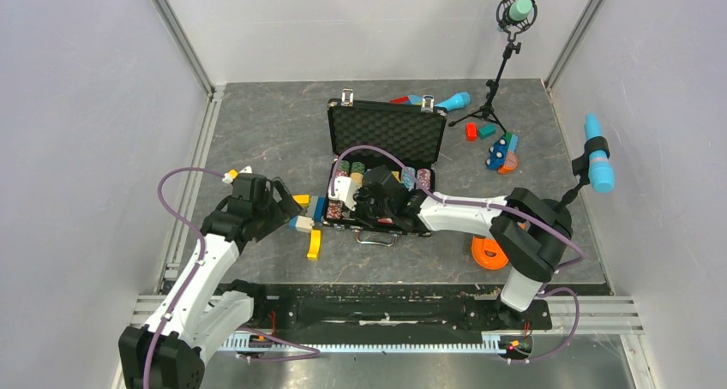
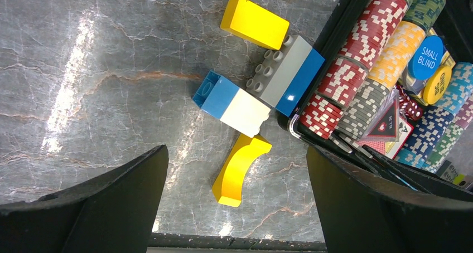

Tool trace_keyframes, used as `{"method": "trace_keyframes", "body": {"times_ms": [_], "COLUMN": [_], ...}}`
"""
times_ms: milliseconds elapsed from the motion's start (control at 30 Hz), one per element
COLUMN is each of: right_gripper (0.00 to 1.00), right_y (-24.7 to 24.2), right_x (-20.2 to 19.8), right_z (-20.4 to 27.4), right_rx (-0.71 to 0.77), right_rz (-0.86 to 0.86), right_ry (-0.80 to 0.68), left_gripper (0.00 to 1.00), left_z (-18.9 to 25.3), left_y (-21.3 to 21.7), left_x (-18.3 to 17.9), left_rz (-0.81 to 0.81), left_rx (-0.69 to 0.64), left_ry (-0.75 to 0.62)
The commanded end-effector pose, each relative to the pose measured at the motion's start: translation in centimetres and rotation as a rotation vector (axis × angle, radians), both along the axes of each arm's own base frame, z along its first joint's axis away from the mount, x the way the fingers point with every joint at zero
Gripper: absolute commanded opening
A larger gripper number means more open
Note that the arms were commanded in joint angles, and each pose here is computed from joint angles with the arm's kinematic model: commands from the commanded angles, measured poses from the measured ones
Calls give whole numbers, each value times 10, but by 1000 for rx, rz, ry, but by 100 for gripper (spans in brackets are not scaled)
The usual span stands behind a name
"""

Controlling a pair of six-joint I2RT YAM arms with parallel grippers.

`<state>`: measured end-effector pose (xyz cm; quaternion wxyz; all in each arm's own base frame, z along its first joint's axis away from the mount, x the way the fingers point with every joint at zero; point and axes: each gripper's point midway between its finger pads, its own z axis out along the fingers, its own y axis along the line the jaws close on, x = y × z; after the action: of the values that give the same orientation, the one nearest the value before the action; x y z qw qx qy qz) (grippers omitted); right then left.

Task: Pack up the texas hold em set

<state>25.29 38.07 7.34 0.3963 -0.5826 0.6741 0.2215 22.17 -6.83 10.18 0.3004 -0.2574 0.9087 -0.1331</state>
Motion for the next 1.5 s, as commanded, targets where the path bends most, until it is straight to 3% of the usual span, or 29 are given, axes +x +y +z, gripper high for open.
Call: {"method": "trace_keyframes", "body": {"times_ms": [0,200,433,600,1133,1333,1467], "right_gripper": [0,0,19,26,30,39,43], "right_y": [4,3,7,7,-7,-25,-48], "right_x": [11,13,12,11,19,45,76], "right_z": [11,9,11,15,74,127,180], "right_rx": [-29,-56,-54,-42,42,97,194], "right_rz": [-4,-5,4,1,-90,-259,-470], "right_ry": [-80,-114,-125,-129,-225,-334,-376], "left_gripper": [100,100,100,100,100,100,100], "left_z": [6,5,6,6,6,11,17], "left_y": [-1,-1,-1,-1,-2,-7,-14], "left_x": [6,5,5,5,4,5,7], "left_rz": [-44,-42,-42,-44,-47,-83,-126], "left_rx": [11,11,11,10,6,-6,-22], "left_ry": [-43,-41,-41,-42,-39,-37,-34]}}
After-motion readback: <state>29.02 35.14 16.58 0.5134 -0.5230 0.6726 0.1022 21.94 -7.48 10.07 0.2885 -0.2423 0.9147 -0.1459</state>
